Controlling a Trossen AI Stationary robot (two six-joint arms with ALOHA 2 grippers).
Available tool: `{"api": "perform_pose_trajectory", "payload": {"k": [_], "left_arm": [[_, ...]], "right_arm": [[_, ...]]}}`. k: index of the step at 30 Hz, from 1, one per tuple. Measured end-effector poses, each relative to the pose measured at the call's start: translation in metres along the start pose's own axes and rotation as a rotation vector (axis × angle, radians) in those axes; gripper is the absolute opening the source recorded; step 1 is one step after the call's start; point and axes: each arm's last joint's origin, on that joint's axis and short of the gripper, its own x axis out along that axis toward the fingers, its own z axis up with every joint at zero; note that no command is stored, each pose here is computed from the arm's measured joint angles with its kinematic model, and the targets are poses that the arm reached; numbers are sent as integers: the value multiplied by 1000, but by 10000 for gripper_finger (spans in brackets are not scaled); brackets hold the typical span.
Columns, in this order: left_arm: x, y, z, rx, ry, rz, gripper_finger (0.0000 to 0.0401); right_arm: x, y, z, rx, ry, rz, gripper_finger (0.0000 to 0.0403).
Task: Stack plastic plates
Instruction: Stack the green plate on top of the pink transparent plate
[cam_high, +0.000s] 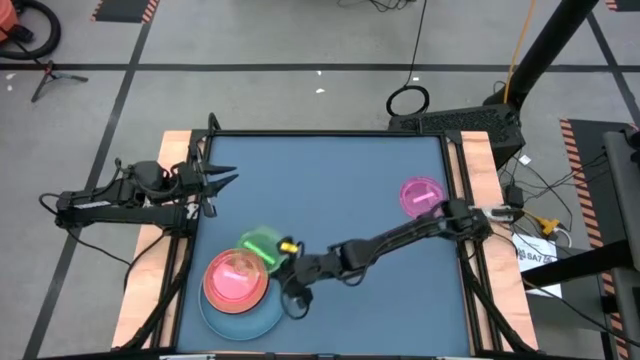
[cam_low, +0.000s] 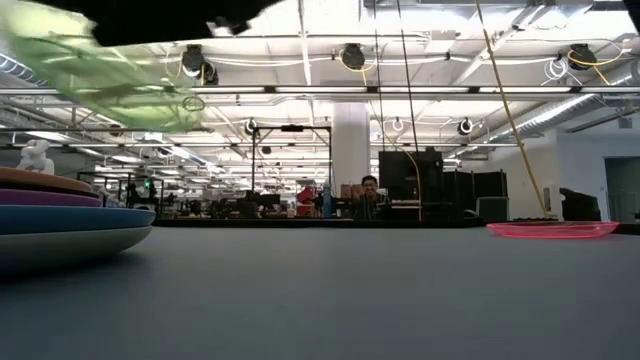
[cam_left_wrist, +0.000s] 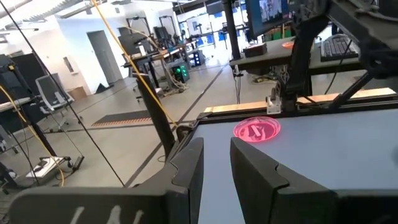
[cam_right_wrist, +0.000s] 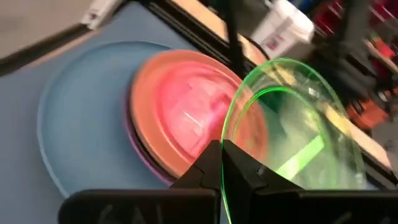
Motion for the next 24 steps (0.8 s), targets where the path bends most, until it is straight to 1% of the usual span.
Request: {"api": "perform_pose_trajectory", "payload": {"k": [2,5,9,13,16,21,24], "left_arm": [[0,0,0,0,0,0,88],[0,0,0,0,-1,0,88],[0,0,0,-2,-1,1,88],[0,0,0,-3,-3,1,88],[0,0,1,-5,-10,3,88],[0,0,2,-7,-17,5,88],[0,0,2,-10,-17,5,88]], "right_arm": [[13,6,4,-27,-10,44,0],[25,10,8,-27,10,111,0],[36,5,7,-5,10,170,0],[38,-5,4,20,-26,233,1],[39,-10,4,32,-38,214,9],[39,-13,8,4,-84,190,30],[39,-14,9,0,-89,163,41]]}}
